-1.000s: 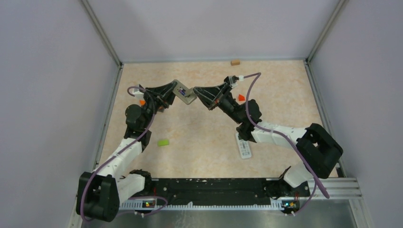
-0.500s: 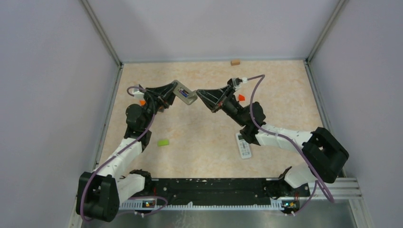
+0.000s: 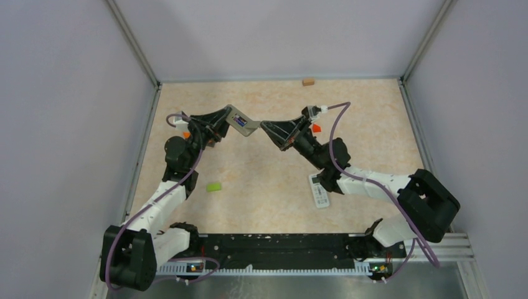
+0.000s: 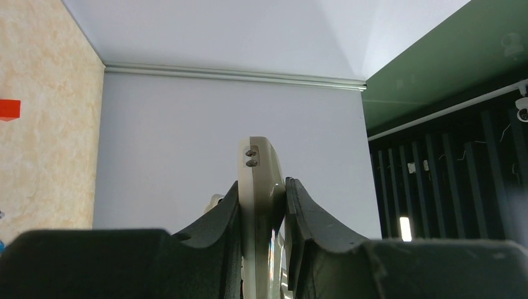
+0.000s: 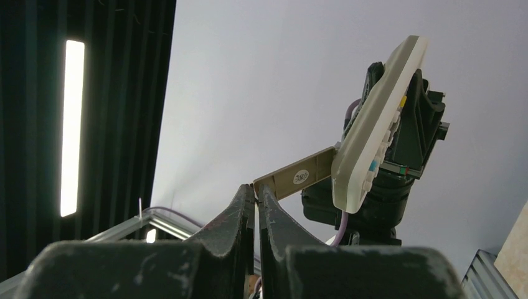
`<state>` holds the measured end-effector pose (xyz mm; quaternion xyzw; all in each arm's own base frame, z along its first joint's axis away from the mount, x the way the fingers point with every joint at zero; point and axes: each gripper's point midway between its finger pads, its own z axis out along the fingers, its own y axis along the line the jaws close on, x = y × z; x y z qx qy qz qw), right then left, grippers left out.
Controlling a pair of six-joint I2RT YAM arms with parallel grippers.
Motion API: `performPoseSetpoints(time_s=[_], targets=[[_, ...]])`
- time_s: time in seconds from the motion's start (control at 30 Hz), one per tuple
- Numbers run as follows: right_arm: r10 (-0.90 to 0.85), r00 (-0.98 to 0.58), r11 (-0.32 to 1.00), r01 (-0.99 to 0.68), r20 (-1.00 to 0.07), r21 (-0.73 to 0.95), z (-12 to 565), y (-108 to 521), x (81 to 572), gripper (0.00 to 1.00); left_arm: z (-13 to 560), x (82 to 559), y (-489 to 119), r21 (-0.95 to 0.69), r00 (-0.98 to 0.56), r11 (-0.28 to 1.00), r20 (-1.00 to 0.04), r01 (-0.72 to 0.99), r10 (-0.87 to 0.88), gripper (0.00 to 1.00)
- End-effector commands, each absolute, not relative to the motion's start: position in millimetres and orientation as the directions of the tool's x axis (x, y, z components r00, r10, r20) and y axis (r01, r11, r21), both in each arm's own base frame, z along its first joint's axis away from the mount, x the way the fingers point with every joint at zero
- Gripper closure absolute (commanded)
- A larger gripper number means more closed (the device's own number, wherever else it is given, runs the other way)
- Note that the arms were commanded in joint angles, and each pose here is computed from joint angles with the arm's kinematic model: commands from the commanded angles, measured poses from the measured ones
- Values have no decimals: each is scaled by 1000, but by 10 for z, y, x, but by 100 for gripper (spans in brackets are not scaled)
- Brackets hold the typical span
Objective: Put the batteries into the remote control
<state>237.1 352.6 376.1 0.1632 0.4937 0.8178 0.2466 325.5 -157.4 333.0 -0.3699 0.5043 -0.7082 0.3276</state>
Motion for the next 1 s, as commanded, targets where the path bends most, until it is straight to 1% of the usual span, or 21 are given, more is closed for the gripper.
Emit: performPoseSetpoints(time_s=[0.0,0.4,0.6,0.87,0.97], targets=[[566,-825,-411,-285,-3,866,3835,3499,2235,97,3855,3098,-1553,-910,-556,-349,173,226,-813,100],[537,-843,-412,-246,16,877,3672,3665,2166,99,3887,3084,-1546,-904,-559,-359,179,231,-810,100],[532,-845,-423,-211,53,881,3551,3680,2198,100,3938,3044,-1551,-894,-578,-385,193,229,-793,100],[508,-857,-465,-185,90,866,3568,3672,2186,100,3944,2968,-1658,-900,-644,-402,210,166,-736,100],[502,-860,-478,-182,97,859,3597,3672,2187,100,3934,2951,-1681,-907,-652,-390,202,156,-731,100]])
